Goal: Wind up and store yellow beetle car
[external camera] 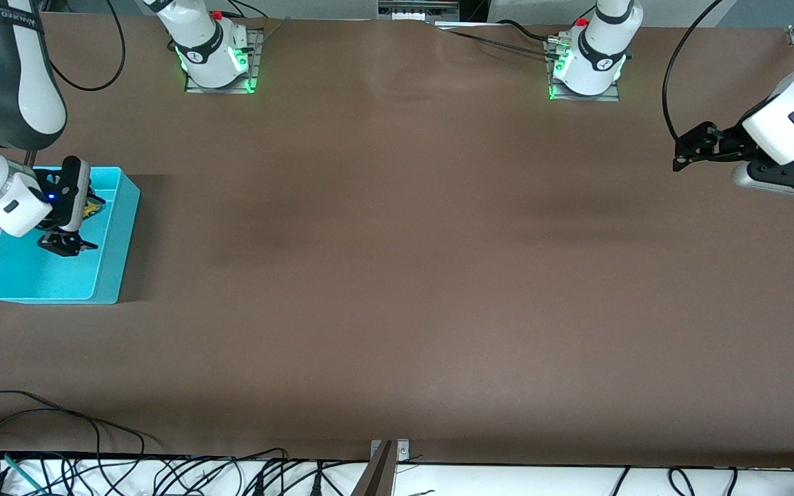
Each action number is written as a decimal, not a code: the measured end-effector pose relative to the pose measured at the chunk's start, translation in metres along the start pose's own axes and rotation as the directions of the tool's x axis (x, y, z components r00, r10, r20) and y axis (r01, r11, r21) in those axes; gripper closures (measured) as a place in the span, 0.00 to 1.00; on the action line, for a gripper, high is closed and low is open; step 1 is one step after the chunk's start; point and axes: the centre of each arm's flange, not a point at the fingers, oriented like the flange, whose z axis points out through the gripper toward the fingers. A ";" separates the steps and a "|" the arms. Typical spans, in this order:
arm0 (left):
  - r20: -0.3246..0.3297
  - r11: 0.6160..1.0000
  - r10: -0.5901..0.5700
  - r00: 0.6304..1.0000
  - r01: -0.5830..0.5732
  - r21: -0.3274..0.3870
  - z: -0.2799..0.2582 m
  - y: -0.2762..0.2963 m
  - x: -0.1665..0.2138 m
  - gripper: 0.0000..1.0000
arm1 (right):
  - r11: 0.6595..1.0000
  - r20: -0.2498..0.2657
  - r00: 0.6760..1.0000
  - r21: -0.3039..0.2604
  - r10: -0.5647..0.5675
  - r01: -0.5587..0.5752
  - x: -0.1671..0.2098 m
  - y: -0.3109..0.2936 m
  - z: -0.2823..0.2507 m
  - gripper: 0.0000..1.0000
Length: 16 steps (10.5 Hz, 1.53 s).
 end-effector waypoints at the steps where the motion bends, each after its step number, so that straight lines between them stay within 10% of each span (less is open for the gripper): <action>1: 0.000 1.000 0.000 1.000 0.000 0.000 0.000 0.000 0.000 0.00 | 0.997 0.003 0.997 -0.014 0.081 -0.081 0.005 -0.002 -0.010 0.00; 5: 0.000 1.000 0.000 1.000 0.000 0.000 0.000 0.000 0.000 0.00 | 0.942 -0.004 0.944 -0.052 0.331 -0.330 0.022 -0.008 -0.033 0.00; 8: 0.000 1.000 0.001 1.000 -0.001 0.000 0.000 0.000 0.000 0.00 | 0.841 -0.006 0.842 -0.043 0.540 -0.540 0.054 -0.017 -0.047 0.00; 16: 0.003 1.000 0.002 1.000 -0.002 0.000 0.002 0.001 0.001 0.00 | 0.341 -0.007 0.341 -0.024 0.940 -0.940 0.125 -0.027 -0.129 0.00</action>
